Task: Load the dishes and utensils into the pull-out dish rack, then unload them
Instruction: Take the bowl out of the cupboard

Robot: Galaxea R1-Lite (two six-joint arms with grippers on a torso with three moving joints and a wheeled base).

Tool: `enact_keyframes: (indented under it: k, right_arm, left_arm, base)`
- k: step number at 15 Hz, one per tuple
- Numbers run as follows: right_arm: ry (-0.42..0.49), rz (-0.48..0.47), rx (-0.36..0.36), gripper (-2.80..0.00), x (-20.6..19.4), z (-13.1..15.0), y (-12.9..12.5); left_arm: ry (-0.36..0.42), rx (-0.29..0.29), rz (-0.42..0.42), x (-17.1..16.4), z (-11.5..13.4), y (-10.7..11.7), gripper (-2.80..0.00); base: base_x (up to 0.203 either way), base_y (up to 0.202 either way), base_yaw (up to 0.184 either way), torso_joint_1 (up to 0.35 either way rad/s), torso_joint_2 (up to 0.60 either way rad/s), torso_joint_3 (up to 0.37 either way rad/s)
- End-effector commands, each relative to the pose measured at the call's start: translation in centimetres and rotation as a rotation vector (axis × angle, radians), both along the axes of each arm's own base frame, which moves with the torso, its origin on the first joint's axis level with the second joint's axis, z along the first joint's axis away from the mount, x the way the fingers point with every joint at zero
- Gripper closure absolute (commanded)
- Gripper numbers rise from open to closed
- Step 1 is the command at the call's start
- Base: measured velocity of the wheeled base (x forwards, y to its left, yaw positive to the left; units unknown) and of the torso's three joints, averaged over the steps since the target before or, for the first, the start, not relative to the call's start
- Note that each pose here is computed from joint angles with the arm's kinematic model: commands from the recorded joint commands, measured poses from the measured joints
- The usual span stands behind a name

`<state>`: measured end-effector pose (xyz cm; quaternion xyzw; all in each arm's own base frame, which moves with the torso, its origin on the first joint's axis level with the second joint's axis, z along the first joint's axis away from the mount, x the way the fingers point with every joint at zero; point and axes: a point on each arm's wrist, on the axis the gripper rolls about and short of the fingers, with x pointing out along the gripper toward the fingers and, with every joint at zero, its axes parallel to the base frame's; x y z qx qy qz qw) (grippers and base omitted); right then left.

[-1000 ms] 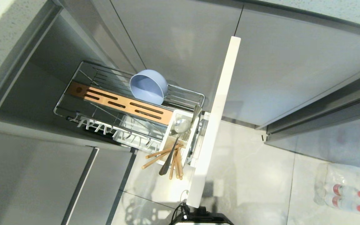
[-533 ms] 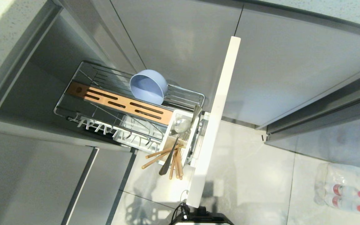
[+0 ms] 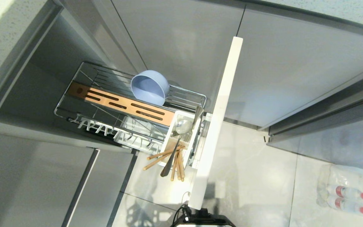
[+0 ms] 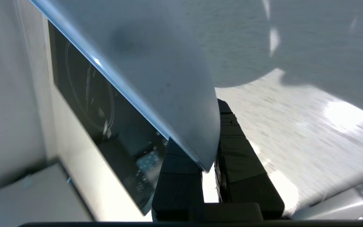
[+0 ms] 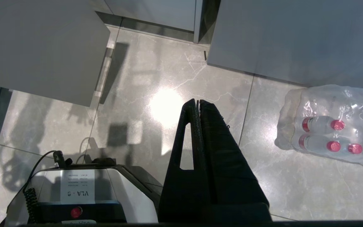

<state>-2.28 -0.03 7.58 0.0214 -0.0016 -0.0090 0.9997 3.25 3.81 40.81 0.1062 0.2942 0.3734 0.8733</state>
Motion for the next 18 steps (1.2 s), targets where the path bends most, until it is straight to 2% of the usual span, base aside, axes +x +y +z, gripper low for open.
enact_keyframes:
  k: [1, 4, 6, 14, 15, 16, 18]
  right_arm:
    - [0.001, 0.001, 0.0, 0.0, 0.0, 0.0, 0.0]
    - [0.001, 0.001, 0.0, 0.0, 0.0, 0.0, 0.0]
    - [0.001, 0.0, 0.0, 0.0, 0.0, 0.0, 0.0]
    - [0.001, 0.0, 0.0, 0.0, 0.0, 0.0, 0.0]
    - [0.001, 0.0, 0.0, 0.0, 0.0, 0.0, 0.0]
    - [0.001, 0.0, 0.0, 0.0, 0.0, 0.0, 0.0]
    - [0.001, 0.0, 0.0, 0.0, 0.0, 0.0, 0.0]
  left_arm:
    - [0.081, -0.061, 0.02, 2.5, -0.7, 2.8, 0.0]
    - [0.161, -0.096, 0.042, 4.7, -1.5, 4.8, 0.0]
    - [0.201, -0.104, 0.045, 5.6, -1.8, 5.4, 0.0]
    - [0.212, -0.112, 0.04, 5.9, -2.0, 5.5, 0.0]
    - [0.208, -0.11, 0.039, 5.8, -2.0, 5.4, -0.72]
    - [0.204, -0.107, 0.038, 5.7, -1.9, 5.3, -2.8]
    - [0.197, -0.102, 0.037, 5.4, -1.8, 5.1, -2.8]
  base:
    - [0.0, 0.0, 0.0, 0.0, 0.0, 0.0]
    - [0.0, 0.0, 0.0, 0.0, 0.0, 0.0]
    - [0.0, 0.0, 0.0, 0.0, 0.0, 0.0]
    - [0.0, 0.0, 0.0, 0.0, 0.0, 0.0]
    - [0.0, 0.0, 0.0, 0.0, 0.0, 0.0]
    - [0.0, 0.0, 0.0, 0.0, 0.0, 0.0]
    - [0.0, 0.0, 0.0, 0.0, 0.0, 0.0]
